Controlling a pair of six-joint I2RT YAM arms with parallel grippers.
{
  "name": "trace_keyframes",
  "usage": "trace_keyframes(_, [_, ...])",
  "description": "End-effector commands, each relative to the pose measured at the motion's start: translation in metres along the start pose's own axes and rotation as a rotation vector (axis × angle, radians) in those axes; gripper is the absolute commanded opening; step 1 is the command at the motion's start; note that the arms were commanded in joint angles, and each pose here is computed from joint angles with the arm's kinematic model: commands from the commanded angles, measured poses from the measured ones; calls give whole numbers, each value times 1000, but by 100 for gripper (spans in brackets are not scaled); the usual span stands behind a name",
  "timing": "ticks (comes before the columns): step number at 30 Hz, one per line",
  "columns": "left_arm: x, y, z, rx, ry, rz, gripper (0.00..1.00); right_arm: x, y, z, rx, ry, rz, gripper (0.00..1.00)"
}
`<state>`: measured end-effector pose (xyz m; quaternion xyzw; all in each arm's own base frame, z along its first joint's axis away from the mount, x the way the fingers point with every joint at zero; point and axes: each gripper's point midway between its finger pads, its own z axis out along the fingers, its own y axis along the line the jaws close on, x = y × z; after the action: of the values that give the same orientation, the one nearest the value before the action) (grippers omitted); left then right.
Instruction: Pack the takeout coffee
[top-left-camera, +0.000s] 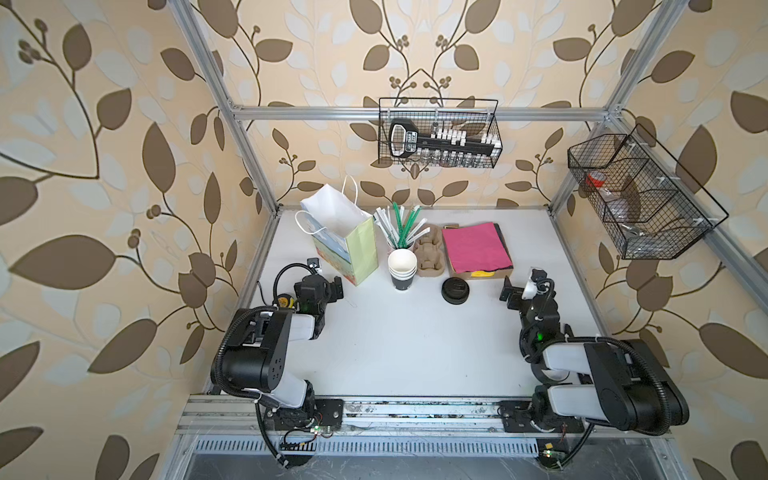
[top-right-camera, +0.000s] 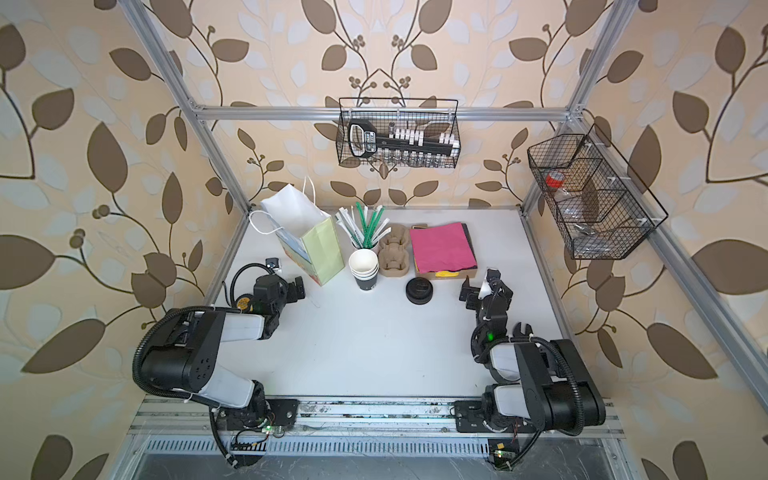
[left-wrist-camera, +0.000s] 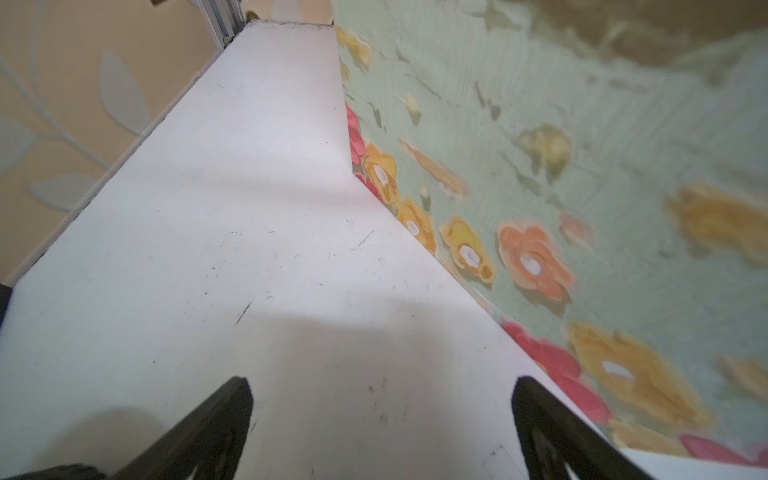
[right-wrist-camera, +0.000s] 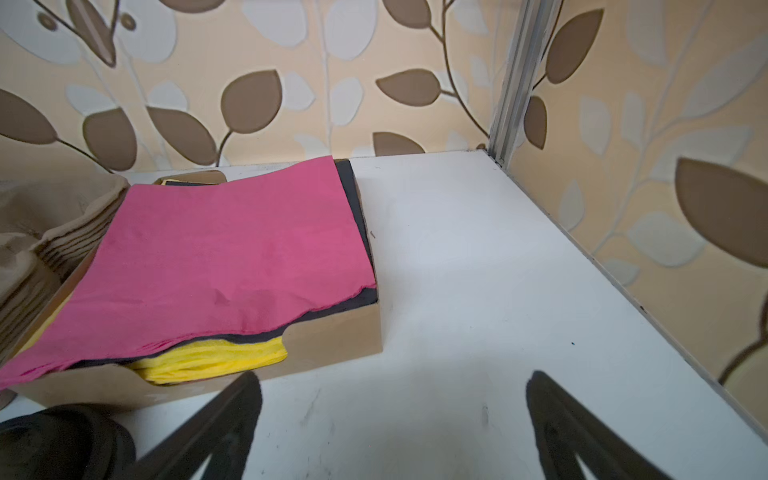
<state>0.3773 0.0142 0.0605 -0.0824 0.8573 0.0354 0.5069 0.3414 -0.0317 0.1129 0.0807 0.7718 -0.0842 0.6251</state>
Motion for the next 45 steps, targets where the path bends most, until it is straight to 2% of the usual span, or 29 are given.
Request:
trace_keyframes(1, [-17, -2, -5, 6, -63, 10, 99, -10, 8, 2, -54, -28, -10, 100])
trace_keyframes(18, [-17, -2, -5, 7, -63, 10, 99, -10, 8, 3, -56, -24, -10, 100])
trace_keyframes(22, [-17, -2, -4, 6, -62, 10, 99, -10, 23, 2, -125, -23, -55, 100])
trace_keyframes(27, [-16, -2, -5, 7, -61, 11, 99, -39, 28, -16, -133, -70, -89, 100])
trace_keyframes(31, [-17, -2, -5, 8, -63, 10, 99, -83, 35, -48, -188, -193, -66, 100])
trace_keyframes(35, [-17, -2, -5, 7, -63, 10, 99, -118, 71, -93, -460, -279, 64, 100])
trace_keyframes(36, [-16, -2, -5, 8, -61, 10, 99, -129, 72, -101, -488, -275, 171, 100])
trace_keyframes(37, [-17, -2, -4, 8, -61, 10, 99, -135, 63, -103, -456, -253, 294, 100])
trace_keyframes(39, [-17, -2, -4, 8, -61, 10, 99, -132, 31, -97, -288, -146, 605, 100])
trace_keyframes(40, [-17, -2, -4, 9, -62, 11, 99, -134, 29, -100, -285, -140, 610, 100])
trace_keyframes(41, [-17, -2, -5, 8, -62, 11, 99, -141, 36, -104, -337, -147, 597, 100])
trace_keyframes(43, [-17, -2, -4, 8, -61, 10, 99, -141, 35, -103, -342, -139, 683, 100])
trace_keyframes(45, [-17, -2, -5, 8, -64, 10, 99, -154, 54, -108, -454, -192, 660, 100])
